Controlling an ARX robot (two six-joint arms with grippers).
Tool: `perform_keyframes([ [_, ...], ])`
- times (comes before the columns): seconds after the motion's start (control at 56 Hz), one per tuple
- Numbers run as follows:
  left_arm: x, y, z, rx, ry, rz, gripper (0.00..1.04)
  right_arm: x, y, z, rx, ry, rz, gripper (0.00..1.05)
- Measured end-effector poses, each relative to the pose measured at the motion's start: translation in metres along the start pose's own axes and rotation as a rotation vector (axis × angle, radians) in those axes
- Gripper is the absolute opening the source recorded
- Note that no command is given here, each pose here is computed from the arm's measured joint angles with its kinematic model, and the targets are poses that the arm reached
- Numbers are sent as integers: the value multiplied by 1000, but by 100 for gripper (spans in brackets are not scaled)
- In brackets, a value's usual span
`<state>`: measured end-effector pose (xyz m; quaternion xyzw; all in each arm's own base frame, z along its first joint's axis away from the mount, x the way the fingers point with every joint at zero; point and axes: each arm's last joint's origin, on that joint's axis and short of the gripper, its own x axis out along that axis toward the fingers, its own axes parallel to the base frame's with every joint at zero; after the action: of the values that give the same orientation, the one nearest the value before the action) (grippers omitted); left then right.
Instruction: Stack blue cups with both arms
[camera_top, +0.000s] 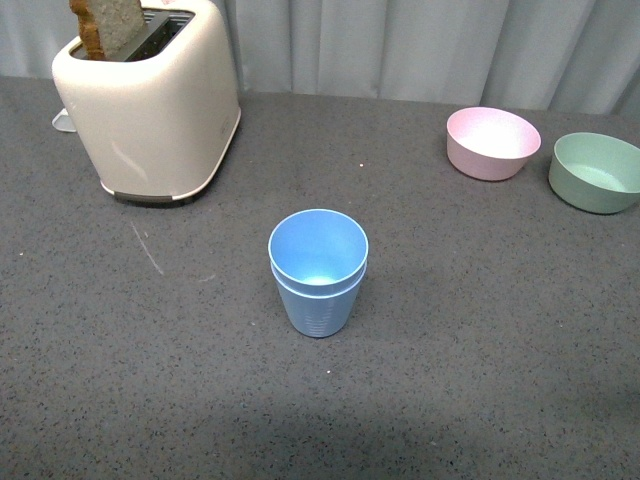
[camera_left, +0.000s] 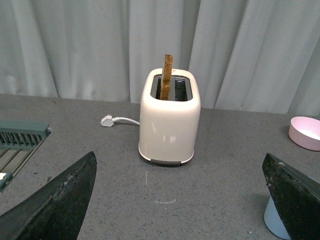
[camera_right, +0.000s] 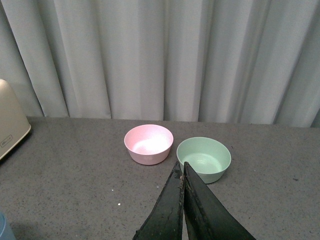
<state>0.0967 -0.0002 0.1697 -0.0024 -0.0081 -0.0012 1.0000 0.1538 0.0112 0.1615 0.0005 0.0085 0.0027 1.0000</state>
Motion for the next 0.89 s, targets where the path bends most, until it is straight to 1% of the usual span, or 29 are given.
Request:
perform_keyframes([
  [0.054,0,0,0,0,0,0,98,-3,-5,0,0,2,20,1],
  [0.161,0,0,0,0,0,0,98,-10,-11,0,2,-1,-10,1],
  [0.893,0,0,0,0,0,0,98,-38,-11,6,2,-23,-4,1],
])
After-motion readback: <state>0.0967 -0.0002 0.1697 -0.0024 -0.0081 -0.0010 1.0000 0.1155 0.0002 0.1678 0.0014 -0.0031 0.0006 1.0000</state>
